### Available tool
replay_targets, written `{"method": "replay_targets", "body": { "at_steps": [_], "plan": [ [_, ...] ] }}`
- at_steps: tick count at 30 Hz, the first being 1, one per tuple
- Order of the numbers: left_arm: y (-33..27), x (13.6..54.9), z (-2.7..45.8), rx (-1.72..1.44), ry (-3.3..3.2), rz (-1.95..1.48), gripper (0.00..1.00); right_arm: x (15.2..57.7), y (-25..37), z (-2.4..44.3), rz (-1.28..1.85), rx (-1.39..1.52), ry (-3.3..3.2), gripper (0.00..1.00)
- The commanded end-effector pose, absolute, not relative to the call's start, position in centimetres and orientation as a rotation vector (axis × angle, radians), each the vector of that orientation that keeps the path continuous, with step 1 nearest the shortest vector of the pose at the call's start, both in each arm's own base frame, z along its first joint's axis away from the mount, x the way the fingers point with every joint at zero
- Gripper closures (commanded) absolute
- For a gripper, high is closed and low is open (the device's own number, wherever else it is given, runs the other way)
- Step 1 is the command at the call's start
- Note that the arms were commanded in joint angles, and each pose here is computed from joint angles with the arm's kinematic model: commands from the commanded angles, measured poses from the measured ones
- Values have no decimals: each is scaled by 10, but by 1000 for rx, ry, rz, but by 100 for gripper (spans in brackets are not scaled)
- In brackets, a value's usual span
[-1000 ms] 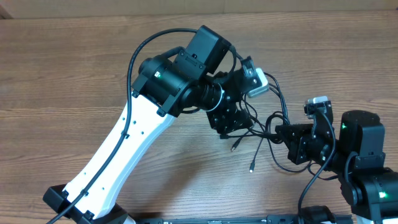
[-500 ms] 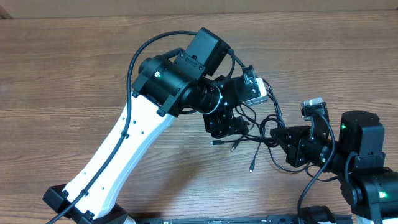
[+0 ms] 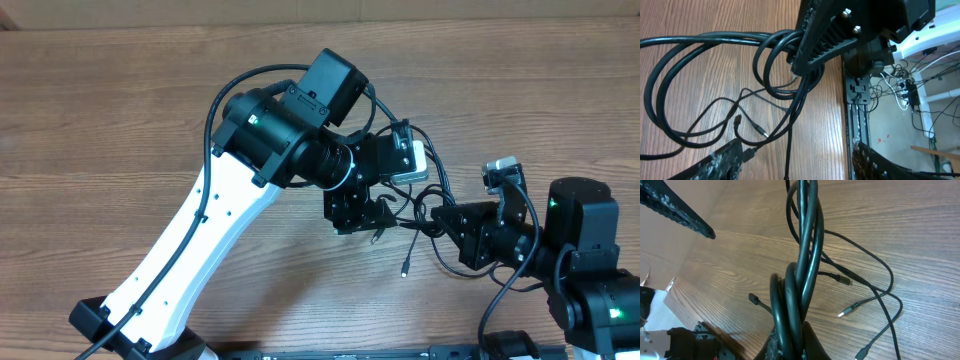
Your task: Untangle cables
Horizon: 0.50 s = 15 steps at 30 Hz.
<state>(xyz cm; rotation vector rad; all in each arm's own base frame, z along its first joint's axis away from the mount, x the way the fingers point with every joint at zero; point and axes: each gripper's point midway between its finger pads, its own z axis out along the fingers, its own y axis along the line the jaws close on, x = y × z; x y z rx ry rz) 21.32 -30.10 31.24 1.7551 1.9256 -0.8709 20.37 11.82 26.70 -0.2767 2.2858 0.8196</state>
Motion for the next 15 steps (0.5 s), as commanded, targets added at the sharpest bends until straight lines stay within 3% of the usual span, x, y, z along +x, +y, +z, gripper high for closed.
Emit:
{"method": "replay_targets", "body": {
  "at_steps": [1, 15],
  "plan": [
    [-303, 205, 329, 1798, 1790, -902, 30, 201, 128, 282, 886, -327, 2226, 96],
    [-308, 202, 336, 1833, 1682, -931, 18, 193, 150, 311, 1069, -467, 2077, 96]
  ]
}}
